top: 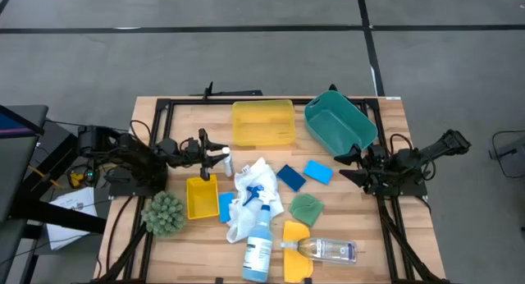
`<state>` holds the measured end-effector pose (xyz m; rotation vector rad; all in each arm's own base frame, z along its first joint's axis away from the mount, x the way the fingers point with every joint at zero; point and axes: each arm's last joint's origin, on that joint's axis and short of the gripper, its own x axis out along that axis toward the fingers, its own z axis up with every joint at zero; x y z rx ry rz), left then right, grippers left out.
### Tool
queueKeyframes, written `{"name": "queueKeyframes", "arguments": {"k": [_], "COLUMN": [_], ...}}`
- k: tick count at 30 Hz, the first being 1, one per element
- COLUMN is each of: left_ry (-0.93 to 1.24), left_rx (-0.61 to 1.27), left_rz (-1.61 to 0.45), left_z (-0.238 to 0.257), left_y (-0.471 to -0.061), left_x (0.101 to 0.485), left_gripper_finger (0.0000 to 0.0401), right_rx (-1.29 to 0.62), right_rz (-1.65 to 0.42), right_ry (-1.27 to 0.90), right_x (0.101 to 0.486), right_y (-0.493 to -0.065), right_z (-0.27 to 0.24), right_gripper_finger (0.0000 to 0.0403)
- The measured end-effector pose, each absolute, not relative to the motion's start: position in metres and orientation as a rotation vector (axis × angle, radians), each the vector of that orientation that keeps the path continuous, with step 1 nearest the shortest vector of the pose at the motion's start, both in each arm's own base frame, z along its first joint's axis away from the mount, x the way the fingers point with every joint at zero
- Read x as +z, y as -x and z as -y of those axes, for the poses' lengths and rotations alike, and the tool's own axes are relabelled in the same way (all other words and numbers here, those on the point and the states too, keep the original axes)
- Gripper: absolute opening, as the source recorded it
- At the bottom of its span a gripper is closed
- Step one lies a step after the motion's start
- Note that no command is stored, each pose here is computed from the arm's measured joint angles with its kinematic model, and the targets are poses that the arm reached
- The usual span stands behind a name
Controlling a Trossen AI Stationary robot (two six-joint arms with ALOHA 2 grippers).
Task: Pick & Place Kitchen Items
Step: Put the white cleaning bottle into the top yellow bin
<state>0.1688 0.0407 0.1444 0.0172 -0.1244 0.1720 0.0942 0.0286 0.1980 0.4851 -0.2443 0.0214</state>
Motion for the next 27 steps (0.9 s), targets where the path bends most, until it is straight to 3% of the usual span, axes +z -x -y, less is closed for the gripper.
{"name": "queueKeyframes", "arguments": {"k": [16,27], "left_ry": [-0.029,0.003], "left_rx": [0.203,0.208], "left_rz": [0.072,0.072], "left_z": [-0.0418,-0.0420], "left_y": [-0.1689,-0.1689], "left_x": [0.1393,0.1390], "left_gripper_finger": [0.0165,0.0241], "right_rx": [0.021,0.020], "right_rz": [0.241,0.237], "right_ry": [-0.484,-0.482], "right_x": [0.1977,0.1972], "right_y": [-0.0942,-0.0943], "right_z": [-0.0286,-0.0287], "right_gripper_finger": [0.0278,0.0278]}}
